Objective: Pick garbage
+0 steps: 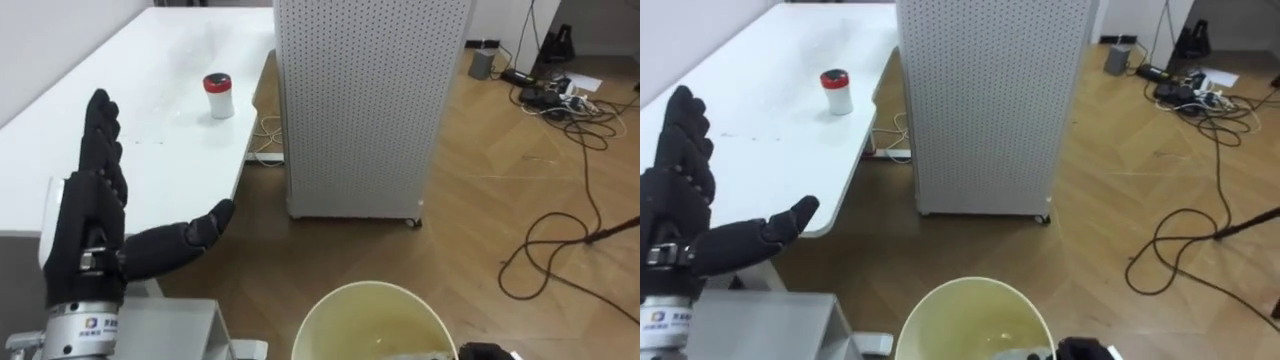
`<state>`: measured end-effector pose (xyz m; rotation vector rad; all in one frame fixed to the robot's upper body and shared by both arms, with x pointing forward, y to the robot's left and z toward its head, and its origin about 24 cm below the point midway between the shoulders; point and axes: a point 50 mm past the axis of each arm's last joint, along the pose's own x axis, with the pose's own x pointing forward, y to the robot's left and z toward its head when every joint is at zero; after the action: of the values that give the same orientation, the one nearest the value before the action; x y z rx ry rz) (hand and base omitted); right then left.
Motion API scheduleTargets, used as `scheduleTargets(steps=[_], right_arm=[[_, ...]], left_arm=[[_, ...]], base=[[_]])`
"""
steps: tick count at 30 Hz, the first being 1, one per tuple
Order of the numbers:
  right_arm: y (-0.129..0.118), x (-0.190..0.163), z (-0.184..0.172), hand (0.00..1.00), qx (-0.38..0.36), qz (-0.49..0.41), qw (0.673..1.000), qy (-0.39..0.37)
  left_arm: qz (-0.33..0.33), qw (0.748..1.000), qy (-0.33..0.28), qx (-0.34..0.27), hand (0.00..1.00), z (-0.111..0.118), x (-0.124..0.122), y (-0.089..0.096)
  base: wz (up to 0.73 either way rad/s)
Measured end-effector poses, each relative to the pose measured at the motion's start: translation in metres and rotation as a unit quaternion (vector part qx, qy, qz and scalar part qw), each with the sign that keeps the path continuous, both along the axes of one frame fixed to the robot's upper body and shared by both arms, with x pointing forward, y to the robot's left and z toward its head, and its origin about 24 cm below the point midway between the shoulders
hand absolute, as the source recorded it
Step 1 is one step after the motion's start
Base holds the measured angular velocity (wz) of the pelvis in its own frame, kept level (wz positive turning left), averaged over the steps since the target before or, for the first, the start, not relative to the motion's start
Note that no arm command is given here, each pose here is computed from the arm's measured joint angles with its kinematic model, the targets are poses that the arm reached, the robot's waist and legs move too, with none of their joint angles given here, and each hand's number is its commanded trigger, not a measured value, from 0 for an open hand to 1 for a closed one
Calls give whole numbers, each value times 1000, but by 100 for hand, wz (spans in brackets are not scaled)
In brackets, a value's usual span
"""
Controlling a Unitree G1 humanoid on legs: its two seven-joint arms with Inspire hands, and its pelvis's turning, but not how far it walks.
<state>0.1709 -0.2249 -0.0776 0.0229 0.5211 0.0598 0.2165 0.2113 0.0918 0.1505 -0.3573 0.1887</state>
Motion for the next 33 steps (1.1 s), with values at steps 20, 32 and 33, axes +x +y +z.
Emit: scheduleTargets(steps=[20,32,33], right_arm=[[6,-13,-18,100,-5,20,997,69],[16,4,-4,100,-3,43,999,25],[18,4,-4,100,-2,46,999,24]], left_arm=[[-25,998,42,-36,0,-30,-2,-8],[5,1000,14,-27,0,-19,11,-6],[4,999,16,-28,0,-20,11,-7]], base=[[-9],[-6],[35]])
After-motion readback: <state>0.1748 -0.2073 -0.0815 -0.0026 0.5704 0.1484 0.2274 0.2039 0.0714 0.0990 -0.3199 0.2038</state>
